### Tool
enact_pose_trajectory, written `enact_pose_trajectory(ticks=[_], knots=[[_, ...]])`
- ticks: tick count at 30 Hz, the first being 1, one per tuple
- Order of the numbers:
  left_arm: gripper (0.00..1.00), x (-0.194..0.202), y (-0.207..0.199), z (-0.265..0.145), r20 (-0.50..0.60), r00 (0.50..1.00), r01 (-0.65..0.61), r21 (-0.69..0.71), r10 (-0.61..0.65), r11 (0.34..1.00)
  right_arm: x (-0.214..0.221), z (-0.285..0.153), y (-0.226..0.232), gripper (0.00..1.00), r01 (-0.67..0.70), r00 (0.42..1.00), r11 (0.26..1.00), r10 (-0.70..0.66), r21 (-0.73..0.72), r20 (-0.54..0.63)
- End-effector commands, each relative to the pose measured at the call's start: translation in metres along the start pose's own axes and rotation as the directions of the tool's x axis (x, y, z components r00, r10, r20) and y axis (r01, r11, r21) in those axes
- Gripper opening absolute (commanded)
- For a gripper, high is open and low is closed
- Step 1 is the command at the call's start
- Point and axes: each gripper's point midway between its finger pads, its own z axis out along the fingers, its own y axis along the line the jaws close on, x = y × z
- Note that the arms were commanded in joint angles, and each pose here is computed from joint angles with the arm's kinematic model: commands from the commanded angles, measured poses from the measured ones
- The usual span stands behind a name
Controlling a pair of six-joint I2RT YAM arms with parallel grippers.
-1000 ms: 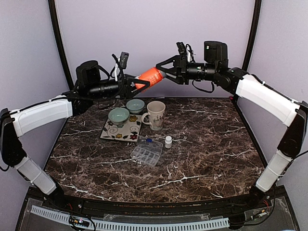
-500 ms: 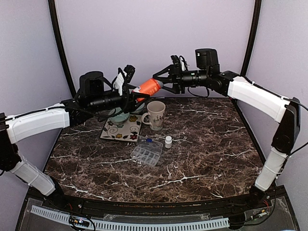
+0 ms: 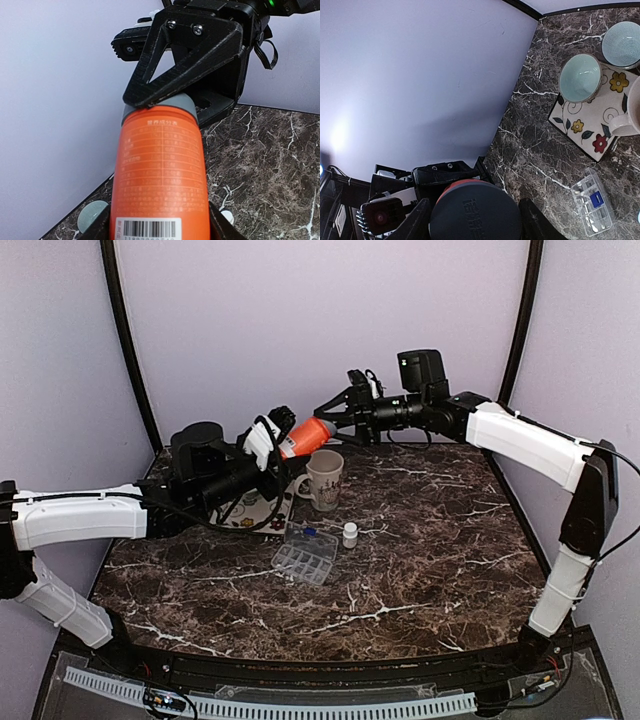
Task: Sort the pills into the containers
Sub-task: Screw the lid of the pill bottle onto the pill bottle.
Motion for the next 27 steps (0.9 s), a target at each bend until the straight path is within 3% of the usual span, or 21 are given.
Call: enact_pose_trajectory(ticks=[1,7,12,17,27], knots=[[0.04,-0.111,-0.006,-0.029,0.380,0.921,-0.079,-0.029,0.084,0.996,0.037,0.031,-0.044,0.01,-0.067,0.991,0.993,0.078,0.101,-0.106],[0.04,-0.105,0.000,-0.030,0.376,0.924,-0.048,-0.063,0.068,0.997,0.033,0.027,-0.049,0.08,-0.069,0.993,0.990,0.080,0.123,-0.088],[0.02,-0.097,0.002,-0.032,0.364,0.931,0.005,-0.066,0.020,0.998,0.026,0.023,-0.047,0.36,-0.026,0.997,0.991,0.036,0.135,-0.068],[0.01,-0.090,0.006,-0.034,0.348,0.937,0.047,-0.076,-0.018,0.996,0.017,0.017,-0.037,0.51,0.022,0.999,0.991,-0.017,0.130,-0.040],[0.01,-0.077,0.014,-0.041,0.325,0.944,0.095,-0.100,-0.058,0.990,0.010,0.008,-0.028,0.67,0.066,0.998,0.988,-0.065,0.137,-0.016]])
